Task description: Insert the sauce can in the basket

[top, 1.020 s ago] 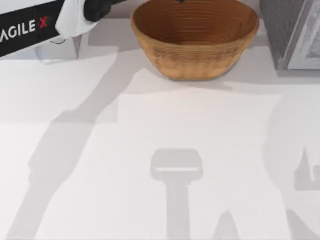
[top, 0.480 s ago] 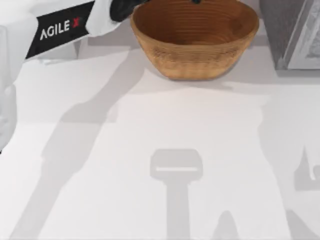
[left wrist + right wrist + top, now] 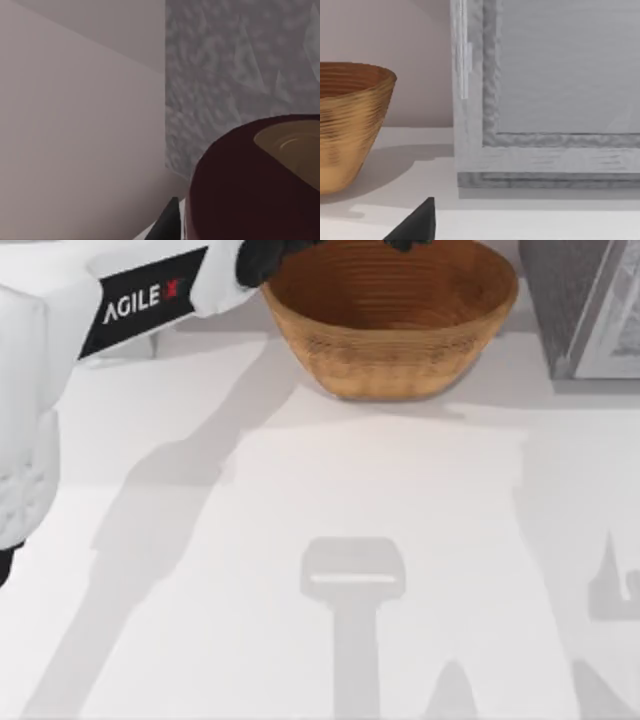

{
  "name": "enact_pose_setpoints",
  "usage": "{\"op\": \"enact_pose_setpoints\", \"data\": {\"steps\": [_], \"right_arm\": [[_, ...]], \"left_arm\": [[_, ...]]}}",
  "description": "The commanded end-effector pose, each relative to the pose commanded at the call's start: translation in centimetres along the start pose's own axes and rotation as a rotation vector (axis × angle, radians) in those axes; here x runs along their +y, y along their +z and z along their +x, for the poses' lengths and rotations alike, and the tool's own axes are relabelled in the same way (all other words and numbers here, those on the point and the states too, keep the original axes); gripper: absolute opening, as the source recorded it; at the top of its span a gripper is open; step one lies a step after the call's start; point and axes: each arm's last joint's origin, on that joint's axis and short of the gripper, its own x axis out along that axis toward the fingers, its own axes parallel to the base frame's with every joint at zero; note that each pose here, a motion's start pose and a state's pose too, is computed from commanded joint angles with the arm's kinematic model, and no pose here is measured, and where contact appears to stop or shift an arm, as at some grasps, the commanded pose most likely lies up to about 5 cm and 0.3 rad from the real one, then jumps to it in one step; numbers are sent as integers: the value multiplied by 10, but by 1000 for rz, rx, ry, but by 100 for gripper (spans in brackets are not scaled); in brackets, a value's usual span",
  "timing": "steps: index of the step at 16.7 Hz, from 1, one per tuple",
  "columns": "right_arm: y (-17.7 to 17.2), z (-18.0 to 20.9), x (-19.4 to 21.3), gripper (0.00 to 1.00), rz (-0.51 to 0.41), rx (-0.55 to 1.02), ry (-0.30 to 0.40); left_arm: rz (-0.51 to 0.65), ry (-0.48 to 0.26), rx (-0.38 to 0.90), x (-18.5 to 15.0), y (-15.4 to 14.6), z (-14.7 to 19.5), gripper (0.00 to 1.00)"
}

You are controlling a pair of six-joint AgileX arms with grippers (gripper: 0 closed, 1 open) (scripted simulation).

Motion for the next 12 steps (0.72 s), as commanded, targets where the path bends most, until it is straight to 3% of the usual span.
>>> {"op": "enact_pose_setpoints", "data": {"steps": [12], "right_arm": [[0,0,0,100,0,0,0]], "left_arm": [[0,0,0,0,0,0,98]]}}
